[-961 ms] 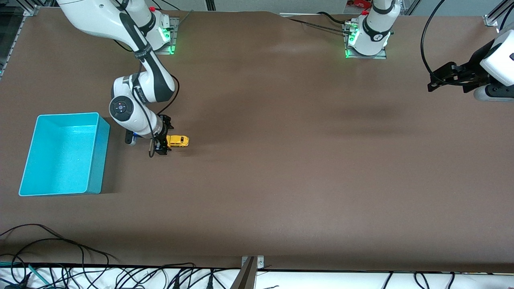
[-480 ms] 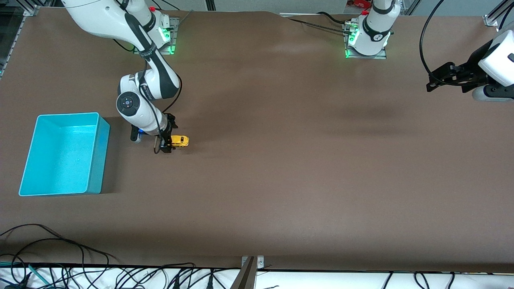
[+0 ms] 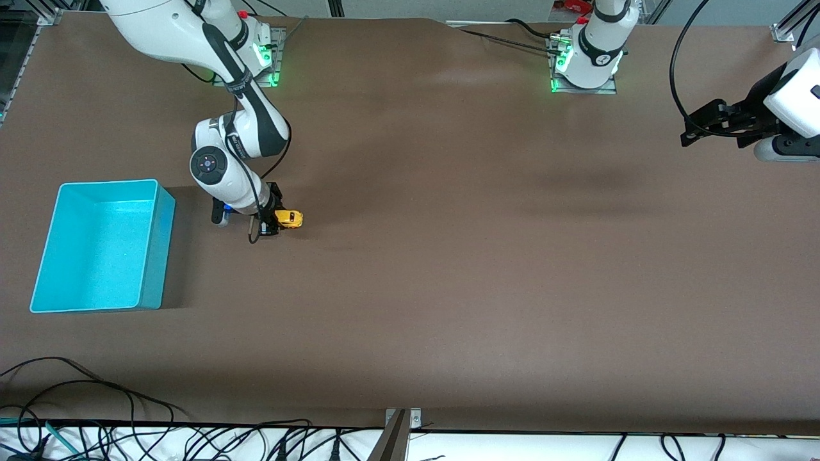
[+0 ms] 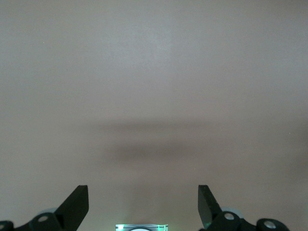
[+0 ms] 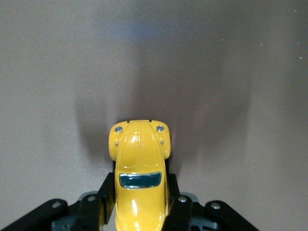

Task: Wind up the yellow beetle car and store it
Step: 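Lift the car with the right gripper and carry it over the turquoise bin, then lower the car into the bin and open the right gripper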

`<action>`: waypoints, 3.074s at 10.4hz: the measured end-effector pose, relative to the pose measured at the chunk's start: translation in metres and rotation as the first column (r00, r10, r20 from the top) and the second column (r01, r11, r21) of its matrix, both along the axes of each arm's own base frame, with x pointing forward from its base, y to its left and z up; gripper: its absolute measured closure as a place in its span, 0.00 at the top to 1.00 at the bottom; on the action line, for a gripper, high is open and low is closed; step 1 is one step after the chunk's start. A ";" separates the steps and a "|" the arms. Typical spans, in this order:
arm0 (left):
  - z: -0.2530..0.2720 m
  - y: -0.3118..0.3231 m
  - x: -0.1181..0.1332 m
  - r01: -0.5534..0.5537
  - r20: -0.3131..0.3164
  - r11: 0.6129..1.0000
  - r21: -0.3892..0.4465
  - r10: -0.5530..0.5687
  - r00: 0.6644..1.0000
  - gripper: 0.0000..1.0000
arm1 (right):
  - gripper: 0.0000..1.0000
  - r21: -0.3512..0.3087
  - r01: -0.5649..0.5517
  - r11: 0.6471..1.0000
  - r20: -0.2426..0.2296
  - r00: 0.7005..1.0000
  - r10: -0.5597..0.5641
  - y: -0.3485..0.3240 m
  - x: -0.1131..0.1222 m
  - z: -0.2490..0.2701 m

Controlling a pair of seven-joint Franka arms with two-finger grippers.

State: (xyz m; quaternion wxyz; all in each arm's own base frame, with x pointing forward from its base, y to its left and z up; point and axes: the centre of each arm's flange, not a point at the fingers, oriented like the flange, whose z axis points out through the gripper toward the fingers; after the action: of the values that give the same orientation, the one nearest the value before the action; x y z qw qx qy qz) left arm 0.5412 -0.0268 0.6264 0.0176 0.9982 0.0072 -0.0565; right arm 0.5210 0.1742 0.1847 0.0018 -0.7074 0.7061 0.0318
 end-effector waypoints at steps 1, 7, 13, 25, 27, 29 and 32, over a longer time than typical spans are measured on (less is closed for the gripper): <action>0.000 0.000 0.000 0.000 0.000 1.000 0.000 0.000 1.000 1.00 | 0.46 0.001 -0.001 1.000 0.003 1.000 0.001 0.001 0.001 0.002; 0.000 0.002 0.000 -0.006 0.000 1.000 0.000 0.006 1.000 1.00 | 0.46 -0.008 -0.103 0.995 -0.126 0.987 0.101 0.014 0.038 0.084; 0.000 0.004 0.001 -0.009 -0.001 1.000 0.000 0.009 1.000 1.00 | 0.46 0.042 -0.209 0.977 -0.140 0.967 0.213 -0.136 0.111 0.175; -0.004 0.007 0.003 -0.015 -0.008 1.000 0.001 0.015 1.000 1.00 | 0.46 0.176 -0.851 0.494 -0.134 0.477 0.869 -0.399 0.080 0.069; -0.004 0.007 0.004 -0.015 -0.008 1.000 0.001 0.015 1.000 1.00 | 0.46 0.176 -0.863 0.473 -0.122 0.458 0.881 -0.396 0.084 0.036; -0.004 0.007 0.004 -0.015 -0.007 1.000 0.001 0.015 1.000 1.00 | 0.56 0.179 -0.864 0.470 -0.121 0.455 0.882 -0.396 0.084 0.029; -0.004 0.007 0.004 -0.015 -0.007 1.000 0.001 0.015 1.000 1.00 | 0.96 0.170 -0.854 0.491 -0.133 0.474 0.870 -0.408 0.083 0.057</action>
State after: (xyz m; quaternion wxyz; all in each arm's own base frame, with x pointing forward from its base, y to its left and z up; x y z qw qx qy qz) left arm 0.5449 -0.0194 0.6226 0.0176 0.9979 0.0147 -0.0598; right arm 0.6040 -0.2333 0.2421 -0.0577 -0.9584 0.2487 0.1277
